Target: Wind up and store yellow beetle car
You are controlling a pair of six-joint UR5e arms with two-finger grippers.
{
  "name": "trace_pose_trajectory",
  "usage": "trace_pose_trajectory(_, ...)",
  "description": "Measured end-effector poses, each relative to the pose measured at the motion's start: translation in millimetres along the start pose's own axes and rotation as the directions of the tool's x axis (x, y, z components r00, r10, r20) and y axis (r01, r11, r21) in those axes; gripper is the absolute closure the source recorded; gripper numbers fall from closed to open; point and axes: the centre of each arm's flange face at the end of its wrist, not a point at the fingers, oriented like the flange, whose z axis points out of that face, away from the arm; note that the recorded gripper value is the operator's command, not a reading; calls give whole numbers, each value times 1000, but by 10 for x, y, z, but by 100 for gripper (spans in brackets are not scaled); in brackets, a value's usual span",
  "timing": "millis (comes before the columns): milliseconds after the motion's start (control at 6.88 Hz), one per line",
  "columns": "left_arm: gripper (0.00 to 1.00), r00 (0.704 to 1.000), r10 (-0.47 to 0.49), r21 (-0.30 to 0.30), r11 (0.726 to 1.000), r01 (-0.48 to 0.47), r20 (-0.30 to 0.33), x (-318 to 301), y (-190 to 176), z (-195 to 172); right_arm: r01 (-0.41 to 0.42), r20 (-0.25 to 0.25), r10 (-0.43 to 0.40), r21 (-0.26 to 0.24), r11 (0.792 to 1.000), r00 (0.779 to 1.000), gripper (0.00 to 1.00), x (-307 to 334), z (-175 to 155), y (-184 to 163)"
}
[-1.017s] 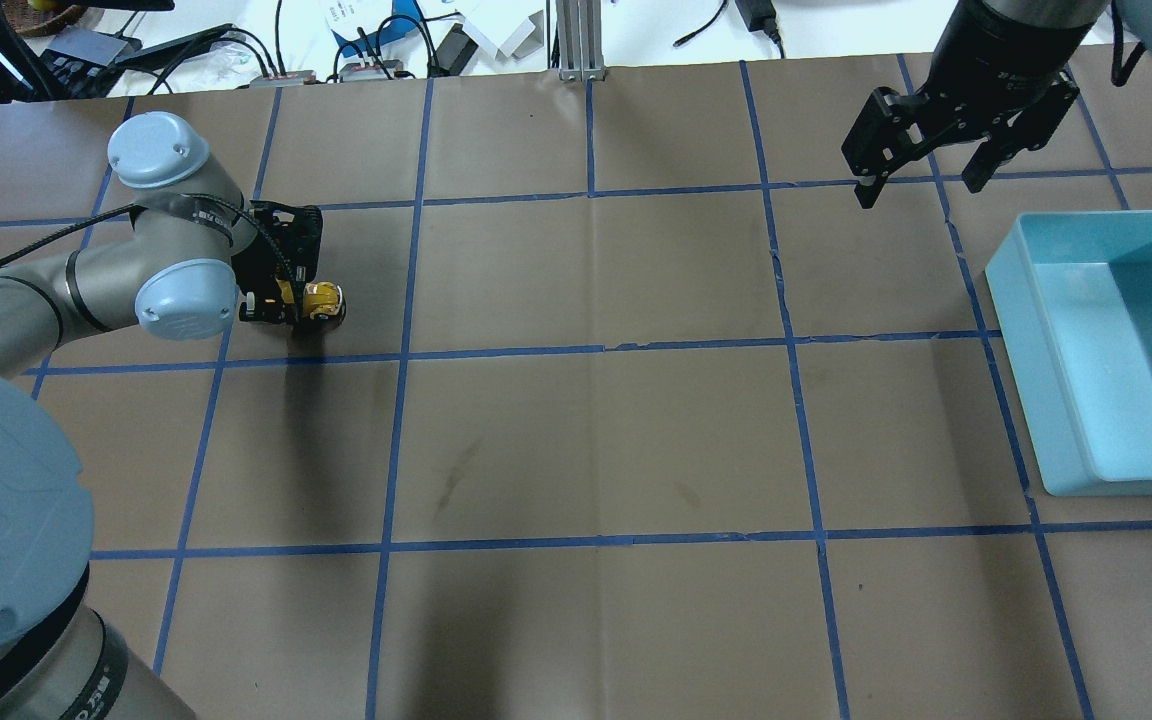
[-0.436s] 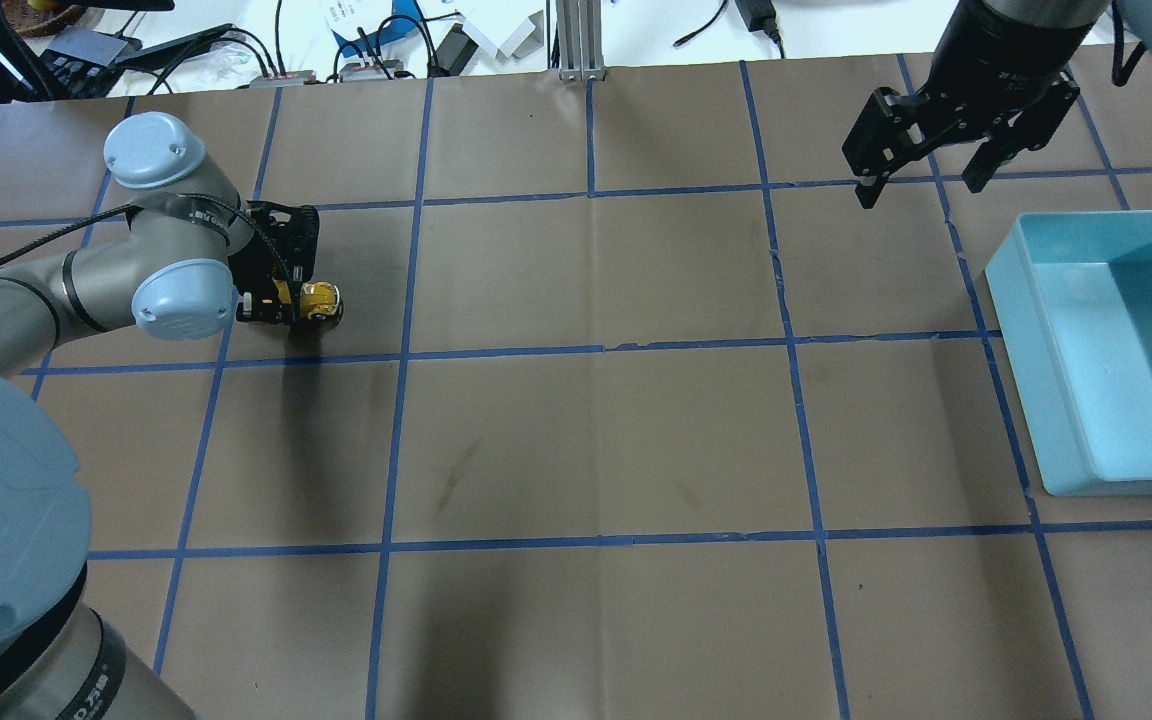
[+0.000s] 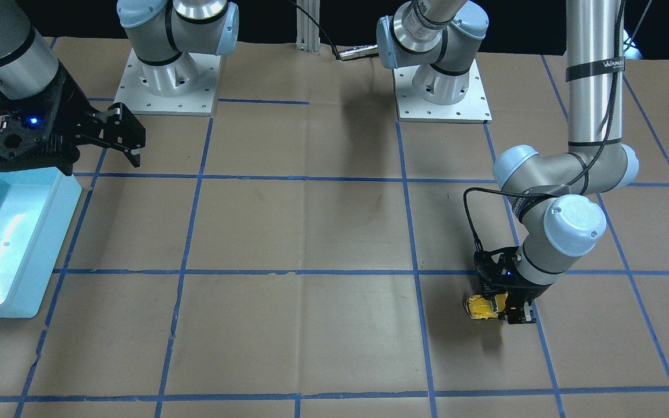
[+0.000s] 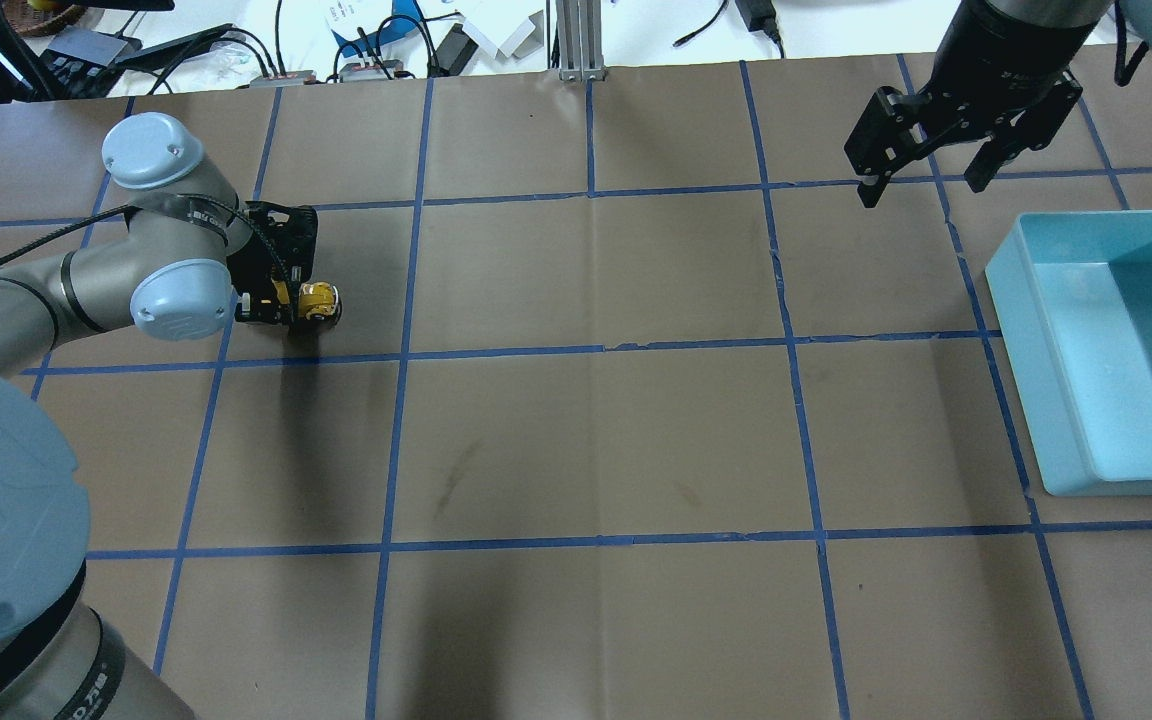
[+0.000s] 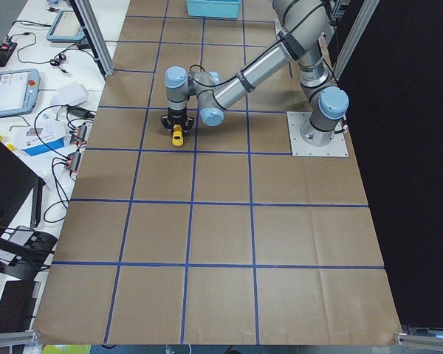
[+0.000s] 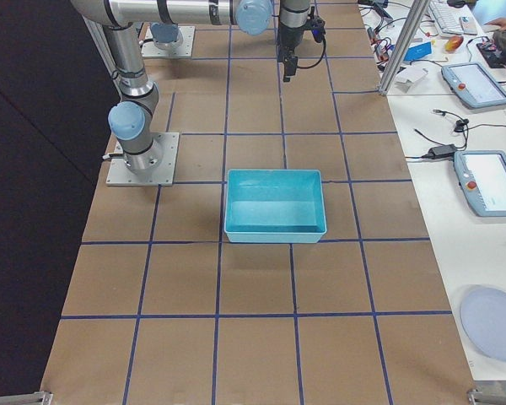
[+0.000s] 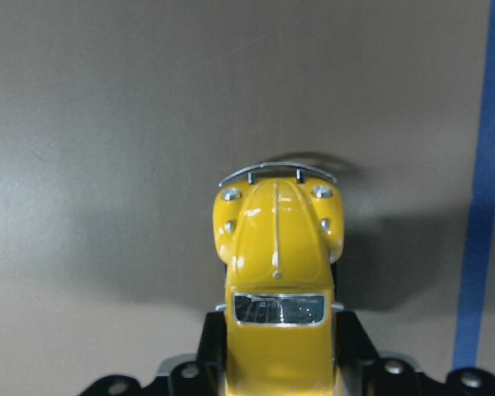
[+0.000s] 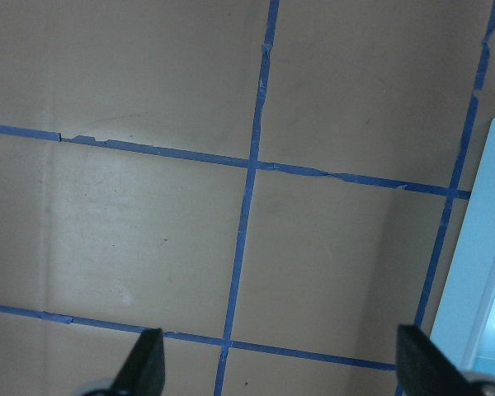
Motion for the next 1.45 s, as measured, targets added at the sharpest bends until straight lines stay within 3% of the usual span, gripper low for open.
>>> trace_pose_trajectory(1453, 100, 1000, 3, 1, 1000, -3, -1, 6, 173, 13, 0, 2, 0, 2, 1000, 1000, 0, -42, -18, 17)
